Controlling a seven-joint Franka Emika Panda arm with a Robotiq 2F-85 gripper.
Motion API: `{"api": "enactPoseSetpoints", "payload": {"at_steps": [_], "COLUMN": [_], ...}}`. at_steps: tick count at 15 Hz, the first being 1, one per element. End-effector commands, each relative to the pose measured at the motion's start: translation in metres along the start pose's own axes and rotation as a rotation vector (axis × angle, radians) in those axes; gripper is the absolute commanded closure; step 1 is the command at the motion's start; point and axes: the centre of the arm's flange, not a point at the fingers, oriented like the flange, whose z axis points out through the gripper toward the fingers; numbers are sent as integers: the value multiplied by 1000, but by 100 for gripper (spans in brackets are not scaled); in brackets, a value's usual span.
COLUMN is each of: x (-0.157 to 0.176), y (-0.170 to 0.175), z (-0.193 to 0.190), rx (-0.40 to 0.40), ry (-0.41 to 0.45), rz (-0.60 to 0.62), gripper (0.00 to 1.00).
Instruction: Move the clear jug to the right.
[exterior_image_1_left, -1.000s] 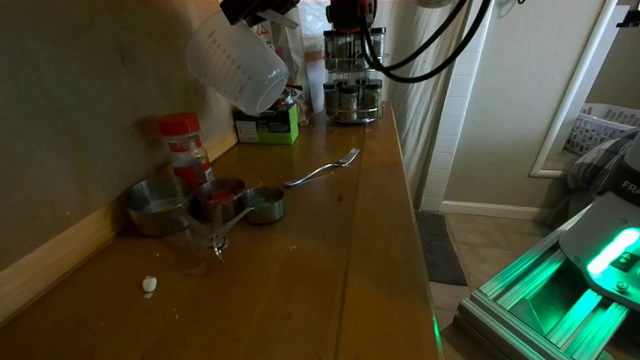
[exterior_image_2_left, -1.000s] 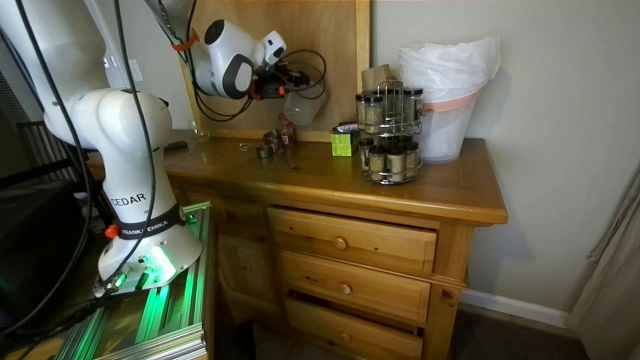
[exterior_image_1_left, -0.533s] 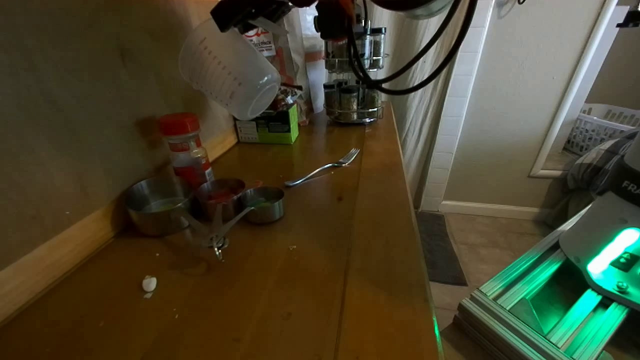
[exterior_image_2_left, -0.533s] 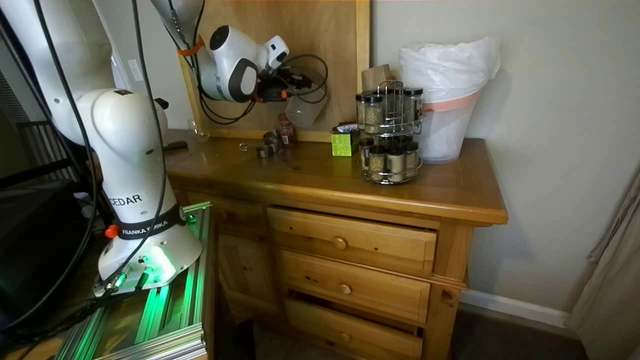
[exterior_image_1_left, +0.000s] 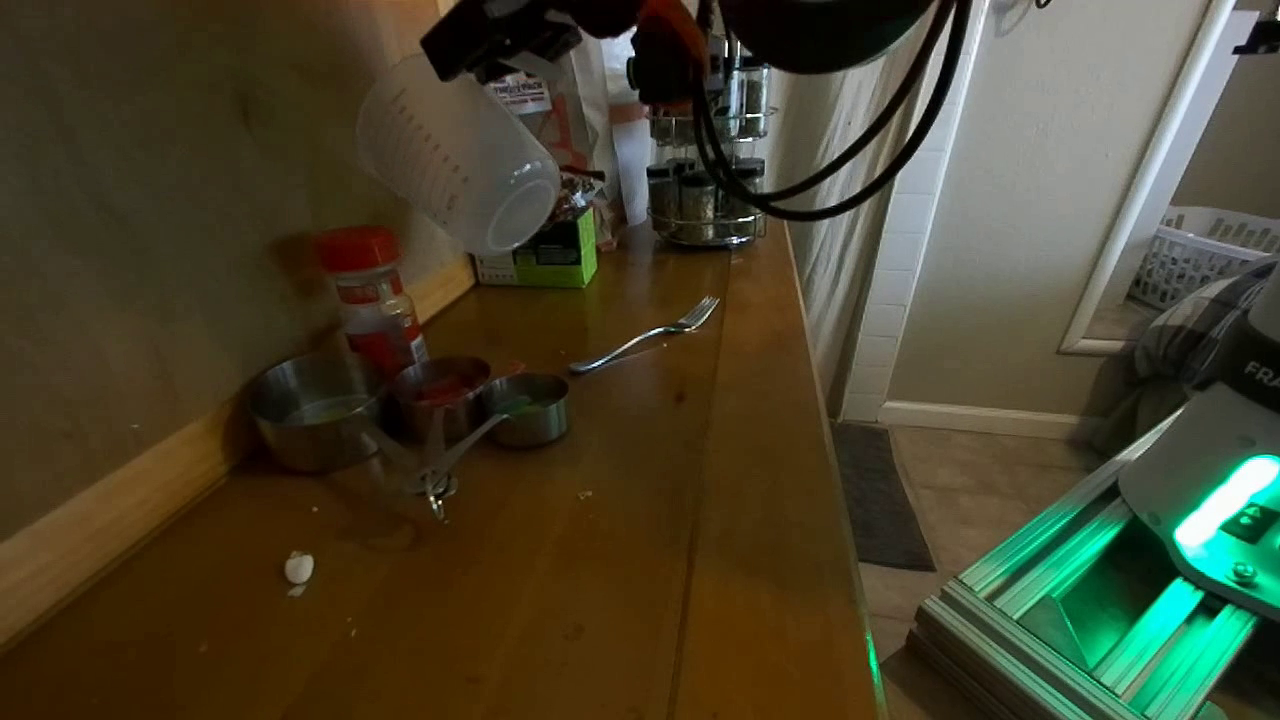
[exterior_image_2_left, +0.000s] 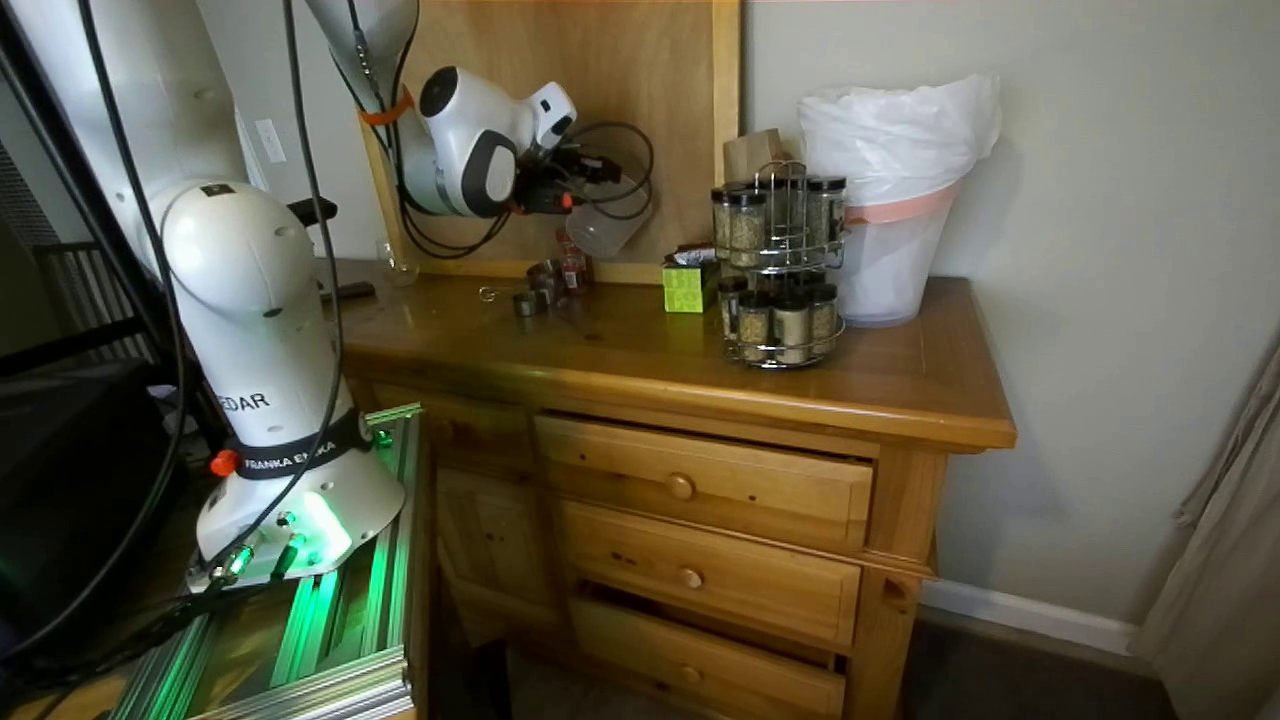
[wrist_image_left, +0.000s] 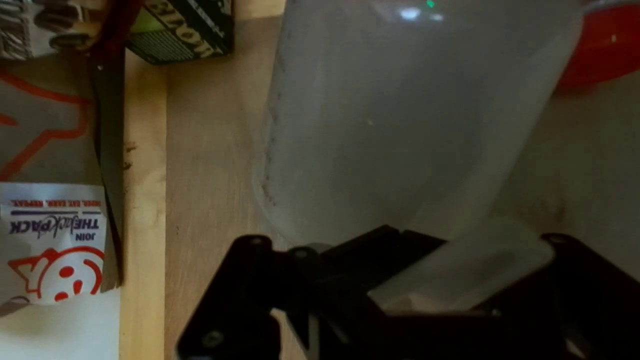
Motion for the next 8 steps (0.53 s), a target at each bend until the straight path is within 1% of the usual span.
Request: {"api": "enactPoseSetpoints", "payload": {"at_steps": [1,4,8], "x": [-25,-45,-60], "y": [12,22,27], "z": [10,17,25], "rx": [-11,-17,-17], "ry": [-92,-172,-243], "rz": [-37,-50,-56], "gripper": [100,100,100]}}
